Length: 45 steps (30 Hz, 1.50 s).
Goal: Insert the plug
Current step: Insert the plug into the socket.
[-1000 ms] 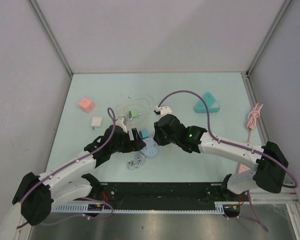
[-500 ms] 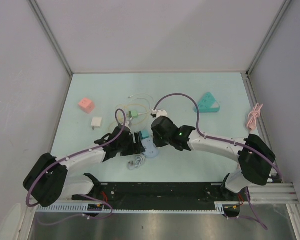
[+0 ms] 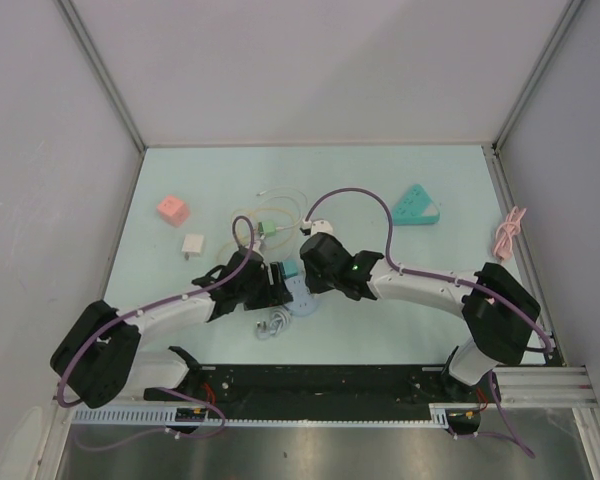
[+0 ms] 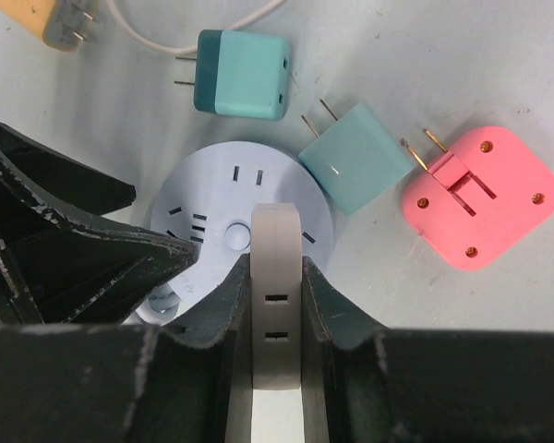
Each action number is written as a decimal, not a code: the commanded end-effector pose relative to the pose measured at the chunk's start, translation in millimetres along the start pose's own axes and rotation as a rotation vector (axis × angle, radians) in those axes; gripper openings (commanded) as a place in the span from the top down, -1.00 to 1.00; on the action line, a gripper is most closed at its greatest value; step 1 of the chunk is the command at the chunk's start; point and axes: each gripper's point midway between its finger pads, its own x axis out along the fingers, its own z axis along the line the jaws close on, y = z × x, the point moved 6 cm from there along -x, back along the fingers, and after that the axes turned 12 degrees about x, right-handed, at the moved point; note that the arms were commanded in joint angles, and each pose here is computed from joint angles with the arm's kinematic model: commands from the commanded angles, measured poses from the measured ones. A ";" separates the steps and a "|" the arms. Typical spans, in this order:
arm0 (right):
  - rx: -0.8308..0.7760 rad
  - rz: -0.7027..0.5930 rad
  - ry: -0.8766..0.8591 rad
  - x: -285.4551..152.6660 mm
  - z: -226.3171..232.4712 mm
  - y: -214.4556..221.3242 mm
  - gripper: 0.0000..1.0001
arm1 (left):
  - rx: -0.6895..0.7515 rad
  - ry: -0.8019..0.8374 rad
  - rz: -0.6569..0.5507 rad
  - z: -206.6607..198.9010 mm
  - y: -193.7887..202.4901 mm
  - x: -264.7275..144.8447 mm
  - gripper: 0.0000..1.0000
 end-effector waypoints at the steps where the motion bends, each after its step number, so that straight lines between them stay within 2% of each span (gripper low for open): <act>1: 0.034 -0.093 -0.028 0.4 14.3 -22.6 1.00 | -0.009 -0.003 -0.001 -5.4 -5.2 0.7 -0.46; 17: 0.025 -0.058 -0.003 9.2 10.4 -13.5 1.00 | 0.009 -0.038 0.018 -7.4 -4.5 2.0 -0.53; 45: -0.092 0.047 0.041 20.3 8.7 12.5 1.00 | 0.020 -0.158 0.077 -1.2 -0.4 1.5 -0.88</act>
